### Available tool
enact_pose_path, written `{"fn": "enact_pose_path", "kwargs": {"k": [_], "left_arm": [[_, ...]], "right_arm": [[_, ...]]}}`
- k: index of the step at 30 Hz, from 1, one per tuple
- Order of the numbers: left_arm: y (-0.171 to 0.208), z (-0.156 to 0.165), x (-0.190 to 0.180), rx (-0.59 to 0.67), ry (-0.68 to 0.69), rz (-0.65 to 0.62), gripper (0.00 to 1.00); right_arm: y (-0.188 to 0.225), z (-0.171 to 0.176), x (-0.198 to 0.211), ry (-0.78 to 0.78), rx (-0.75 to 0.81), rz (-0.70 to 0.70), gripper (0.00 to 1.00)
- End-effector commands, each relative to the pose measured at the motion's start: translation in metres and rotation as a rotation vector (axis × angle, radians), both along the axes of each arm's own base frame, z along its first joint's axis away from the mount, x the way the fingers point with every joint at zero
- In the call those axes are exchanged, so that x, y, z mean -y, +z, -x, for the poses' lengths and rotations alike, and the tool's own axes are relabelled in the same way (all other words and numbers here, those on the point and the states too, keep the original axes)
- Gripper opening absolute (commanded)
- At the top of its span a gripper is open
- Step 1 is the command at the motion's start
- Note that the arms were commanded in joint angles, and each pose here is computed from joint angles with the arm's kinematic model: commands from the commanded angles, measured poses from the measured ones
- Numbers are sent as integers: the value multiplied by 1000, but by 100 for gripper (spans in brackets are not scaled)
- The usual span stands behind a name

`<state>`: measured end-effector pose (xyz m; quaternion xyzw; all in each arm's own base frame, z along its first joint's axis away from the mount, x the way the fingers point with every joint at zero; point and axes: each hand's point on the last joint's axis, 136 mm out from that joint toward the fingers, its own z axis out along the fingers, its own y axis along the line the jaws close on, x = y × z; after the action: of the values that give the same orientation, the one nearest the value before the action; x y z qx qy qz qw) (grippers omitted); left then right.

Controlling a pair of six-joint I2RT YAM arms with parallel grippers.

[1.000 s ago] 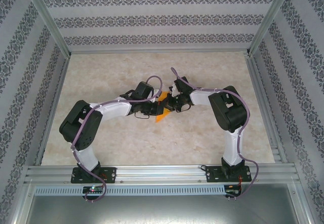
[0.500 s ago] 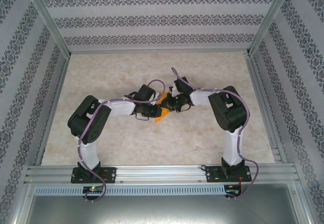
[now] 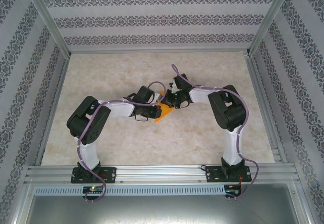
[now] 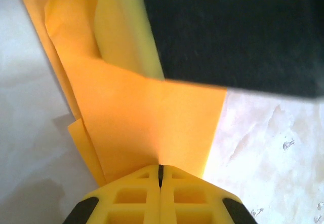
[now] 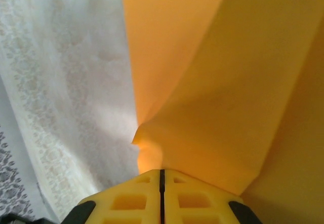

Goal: Fold a paper plane with a square sheet of paper (pick it up from the middle)

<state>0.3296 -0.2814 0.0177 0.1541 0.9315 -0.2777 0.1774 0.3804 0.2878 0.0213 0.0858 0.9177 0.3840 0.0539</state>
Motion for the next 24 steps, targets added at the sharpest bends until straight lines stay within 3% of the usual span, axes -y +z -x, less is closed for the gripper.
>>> {"fn": "enact_pose_path", "kwargs": {"k": [1, 7, 24], "left_arm": [[-62, 49, -49, -196, 10, -207, 0], [-63, 63, -54, -227, 0, -203, 0], [-74, 93, -63, -308, -21, -187, 0]], "right_arm": [[-17, -11, 19, -16, -13, 99, 8], [-32, -24, 43, -52, -25, 159, 8], [-20, -82, 70, -179, 30, 132, 9]]}}
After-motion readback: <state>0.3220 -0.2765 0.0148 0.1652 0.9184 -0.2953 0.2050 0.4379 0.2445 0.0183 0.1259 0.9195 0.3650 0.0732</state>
